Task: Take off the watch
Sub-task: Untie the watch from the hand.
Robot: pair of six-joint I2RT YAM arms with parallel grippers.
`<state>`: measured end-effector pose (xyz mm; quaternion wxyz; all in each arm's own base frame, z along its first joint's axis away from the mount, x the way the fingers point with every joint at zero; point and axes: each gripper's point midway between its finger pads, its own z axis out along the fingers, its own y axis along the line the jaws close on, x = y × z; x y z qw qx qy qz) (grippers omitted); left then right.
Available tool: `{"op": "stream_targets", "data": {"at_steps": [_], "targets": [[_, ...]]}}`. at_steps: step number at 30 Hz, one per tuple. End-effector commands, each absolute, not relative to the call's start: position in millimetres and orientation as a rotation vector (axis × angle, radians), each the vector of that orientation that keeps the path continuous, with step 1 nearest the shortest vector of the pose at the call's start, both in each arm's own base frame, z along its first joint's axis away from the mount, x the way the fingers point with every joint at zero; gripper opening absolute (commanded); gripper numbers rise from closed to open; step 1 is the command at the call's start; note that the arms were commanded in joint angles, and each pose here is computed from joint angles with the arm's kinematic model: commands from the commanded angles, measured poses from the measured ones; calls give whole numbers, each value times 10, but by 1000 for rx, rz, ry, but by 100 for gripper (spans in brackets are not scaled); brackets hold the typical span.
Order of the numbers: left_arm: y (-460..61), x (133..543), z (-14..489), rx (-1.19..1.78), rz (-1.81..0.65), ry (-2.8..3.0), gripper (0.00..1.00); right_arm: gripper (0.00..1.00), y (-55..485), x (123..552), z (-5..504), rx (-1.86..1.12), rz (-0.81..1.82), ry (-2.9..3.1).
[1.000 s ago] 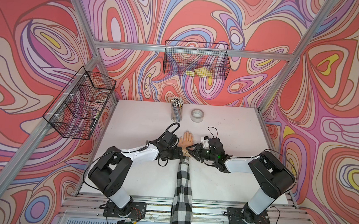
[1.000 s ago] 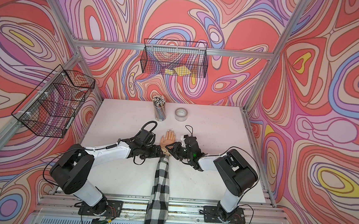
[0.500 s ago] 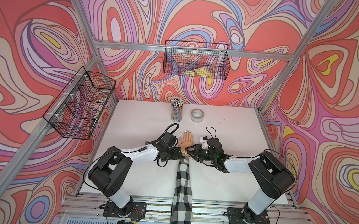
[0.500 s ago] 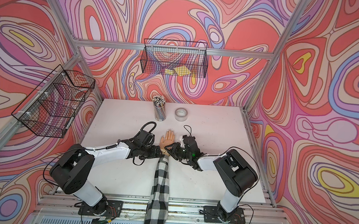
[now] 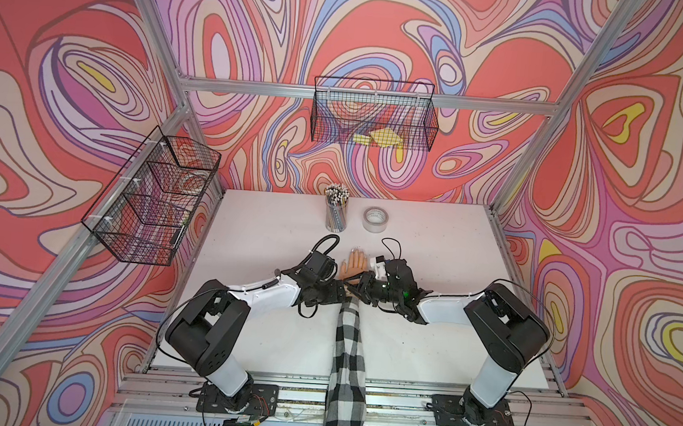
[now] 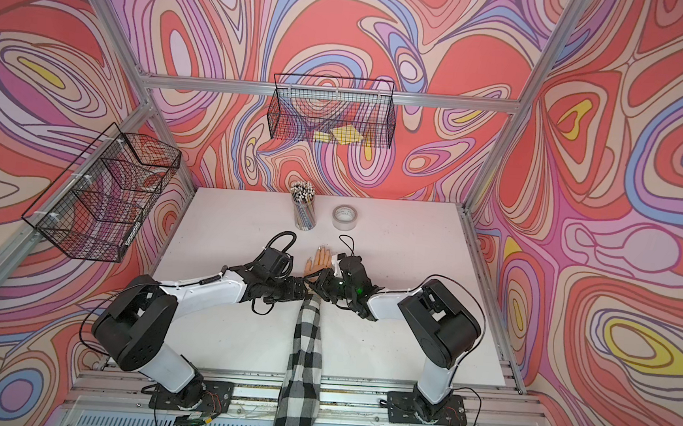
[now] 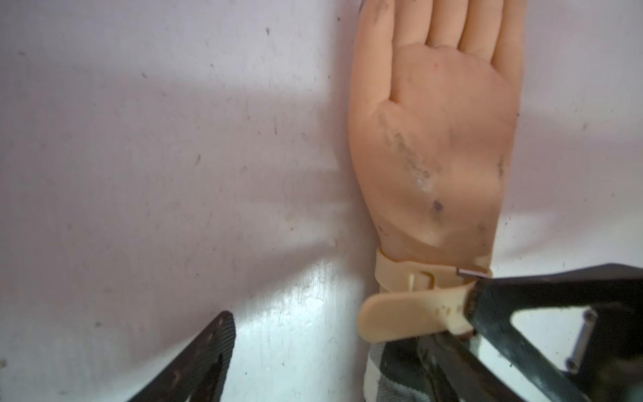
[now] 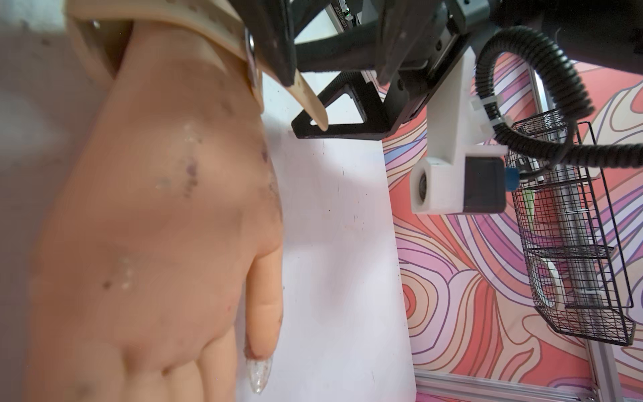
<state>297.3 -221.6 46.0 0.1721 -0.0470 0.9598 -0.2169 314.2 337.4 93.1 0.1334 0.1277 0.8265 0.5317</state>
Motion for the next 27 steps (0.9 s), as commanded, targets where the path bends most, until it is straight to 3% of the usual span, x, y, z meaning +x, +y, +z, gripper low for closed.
{"op": "stream_targets", "data": {"at_steps": [1, 11, 27], "targets": [[-2049, 3080, 628, -142, -579, 2667, 84, 41, 3347, 3138, 1089, 344, 1523, 2370], [-1988, 3197, 691, -160, -602, 2654, 84, 40, 2997, 3141, 1045, 413, 1377, 2382], [-2012, 3200, 671, -168, -619, 2658, 84, 38, 3073, 3149, 844, 399, 1382, 2434]]}}
